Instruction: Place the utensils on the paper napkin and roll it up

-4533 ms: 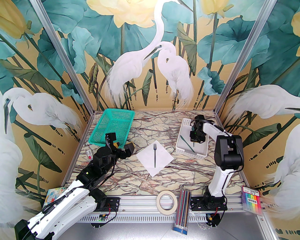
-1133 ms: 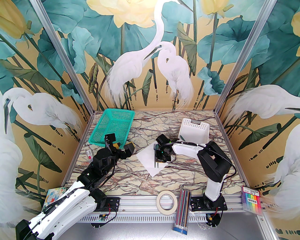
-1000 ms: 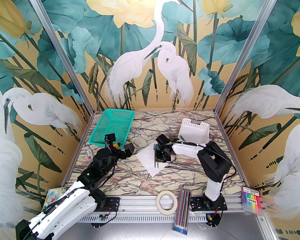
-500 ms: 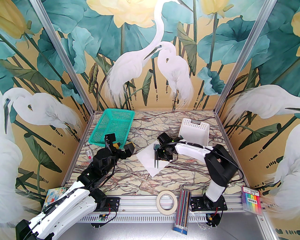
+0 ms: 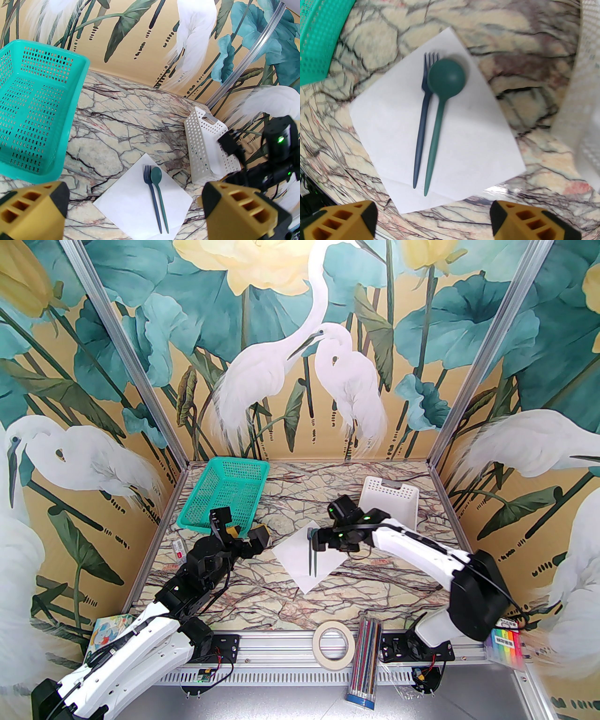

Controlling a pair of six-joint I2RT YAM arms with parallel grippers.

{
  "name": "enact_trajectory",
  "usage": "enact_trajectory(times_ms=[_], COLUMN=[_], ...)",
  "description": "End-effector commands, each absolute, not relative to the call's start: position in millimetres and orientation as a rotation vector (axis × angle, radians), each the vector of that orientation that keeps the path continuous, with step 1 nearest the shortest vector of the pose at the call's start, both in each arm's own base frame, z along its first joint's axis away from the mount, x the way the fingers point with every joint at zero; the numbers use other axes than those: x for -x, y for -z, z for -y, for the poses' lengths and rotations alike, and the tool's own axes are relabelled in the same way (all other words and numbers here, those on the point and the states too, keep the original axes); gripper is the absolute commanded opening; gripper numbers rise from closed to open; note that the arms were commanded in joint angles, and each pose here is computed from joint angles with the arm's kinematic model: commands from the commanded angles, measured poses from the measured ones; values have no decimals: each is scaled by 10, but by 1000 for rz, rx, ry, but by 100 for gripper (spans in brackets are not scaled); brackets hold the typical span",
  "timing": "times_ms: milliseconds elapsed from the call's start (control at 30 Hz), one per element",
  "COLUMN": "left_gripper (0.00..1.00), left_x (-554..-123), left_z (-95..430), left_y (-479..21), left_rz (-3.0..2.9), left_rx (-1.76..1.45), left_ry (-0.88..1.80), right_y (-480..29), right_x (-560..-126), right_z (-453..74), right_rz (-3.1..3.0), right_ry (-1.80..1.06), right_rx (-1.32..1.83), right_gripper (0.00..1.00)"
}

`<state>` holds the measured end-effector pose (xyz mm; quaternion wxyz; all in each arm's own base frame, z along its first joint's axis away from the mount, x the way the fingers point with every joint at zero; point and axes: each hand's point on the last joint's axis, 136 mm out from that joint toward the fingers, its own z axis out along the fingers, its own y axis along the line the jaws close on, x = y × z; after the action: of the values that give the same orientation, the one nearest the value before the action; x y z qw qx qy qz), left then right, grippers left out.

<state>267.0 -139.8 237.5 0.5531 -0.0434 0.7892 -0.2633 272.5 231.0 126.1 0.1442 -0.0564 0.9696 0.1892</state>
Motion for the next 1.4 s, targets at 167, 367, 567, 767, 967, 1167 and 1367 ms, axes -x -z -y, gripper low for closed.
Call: enact_trajectory(times_ms=[167, 367, 567, 767, 967, 1167, 1367], left_gripper=[99, 99, 99, 99, 99, 99, 99], left_x=[-2635, -2637, -2639, -2642, -2640, -2637, -2636], left_z=[1347, 1355, 1353, 1358, 1358, 1356, 1354], left_y=[-2479, -2487, -2492, -2486, -2491, -2506, -2516], left_rz=[-1849, -1851, -1850, -1854, -1853, -1855, -1854], left_rx=[104, 102, 102, 103, 102, 100, 105], left_ry=[611, 612, 611, 613, 612, 609, 613], right_y=[-1584, -1771, -1983, -2178, -2254, -2285, -2175], right_x=[-2749, -2754, -2747, -2754, -2827, -3094, -3413], right_z=[-2041, -1830, -1625, -1453, -1164, -866, -656], right_rz=[-2730, -2698, -2643, -2575, -2539, -2502, -2520], right_ry=[-604, -657, -724, -782, -756, -681, -612], right_rx=[144, 96, 51, 6, -83, -165, -202], right_gripper=[99, 99, 99, 99, 99, 99, 99])
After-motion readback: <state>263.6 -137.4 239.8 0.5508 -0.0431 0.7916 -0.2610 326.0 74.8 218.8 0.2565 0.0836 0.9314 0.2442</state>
